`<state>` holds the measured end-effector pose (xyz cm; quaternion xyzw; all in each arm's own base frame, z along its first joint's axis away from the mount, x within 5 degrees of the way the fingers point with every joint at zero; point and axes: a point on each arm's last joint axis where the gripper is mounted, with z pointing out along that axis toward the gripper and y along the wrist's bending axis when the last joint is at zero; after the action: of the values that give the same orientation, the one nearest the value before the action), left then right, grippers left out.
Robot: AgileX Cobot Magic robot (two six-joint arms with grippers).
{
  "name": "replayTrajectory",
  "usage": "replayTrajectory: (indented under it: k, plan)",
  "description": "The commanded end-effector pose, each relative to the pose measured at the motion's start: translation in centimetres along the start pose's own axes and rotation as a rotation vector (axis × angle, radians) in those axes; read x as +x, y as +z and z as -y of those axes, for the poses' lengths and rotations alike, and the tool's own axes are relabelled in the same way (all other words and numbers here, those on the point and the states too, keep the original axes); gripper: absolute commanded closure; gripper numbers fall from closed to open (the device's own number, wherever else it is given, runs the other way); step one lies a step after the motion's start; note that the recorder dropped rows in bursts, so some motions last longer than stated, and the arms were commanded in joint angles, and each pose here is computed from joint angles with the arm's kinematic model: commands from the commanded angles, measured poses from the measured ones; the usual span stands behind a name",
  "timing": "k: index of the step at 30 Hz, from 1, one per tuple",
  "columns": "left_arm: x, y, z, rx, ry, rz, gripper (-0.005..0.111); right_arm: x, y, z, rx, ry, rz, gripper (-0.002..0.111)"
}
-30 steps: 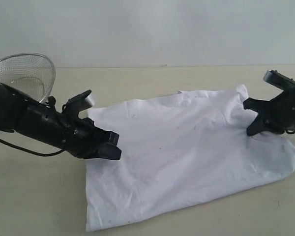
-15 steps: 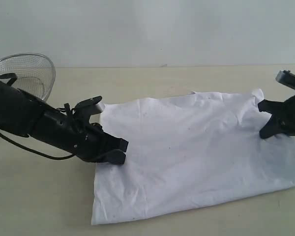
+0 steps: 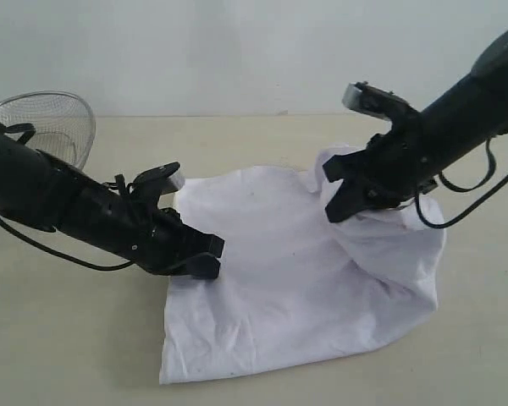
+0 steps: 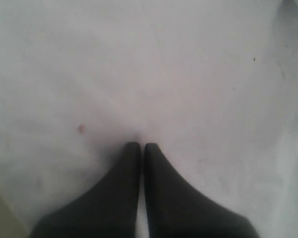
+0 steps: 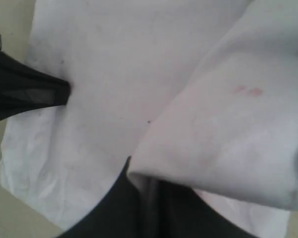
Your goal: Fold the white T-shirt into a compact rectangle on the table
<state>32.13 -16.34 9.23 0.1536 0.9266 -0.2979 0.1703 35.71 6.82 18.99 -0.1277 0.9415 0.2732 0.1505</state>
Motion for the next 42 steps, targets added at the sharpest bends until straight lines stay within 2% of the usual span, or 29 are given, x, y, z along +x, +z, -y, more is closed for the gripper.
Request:
replayTrajectory:
  k: [1, 9, 24, 42]
  plan:
    - [0.1, 0.3, -0.2, -0.022, 0.008, -0.003, 0.102, -0.2, 0.9, -3.3, -0.025, -0.075, 0.004, 0.108]
    - [0.1, 0.3, -0.2, -0.022, 0.008, -0.003, 0.102, -0.3, 3.2, -7.0, -0.008, -0.148, 0.035, 0.108]
    - [0.0, 0.3, -0.2, -0.018, 0.009, -0.002, 0.102, 0.4, 4.8, -10.2, -0.030, -0.213, 0.015, 0.108]
    - [0.0, 0.3, -0.2, -0.016, 0.009, -0.003, 0.102, 0.4, 5.4, -11.4, -0.046, -0.212, 0.043, 0.108]
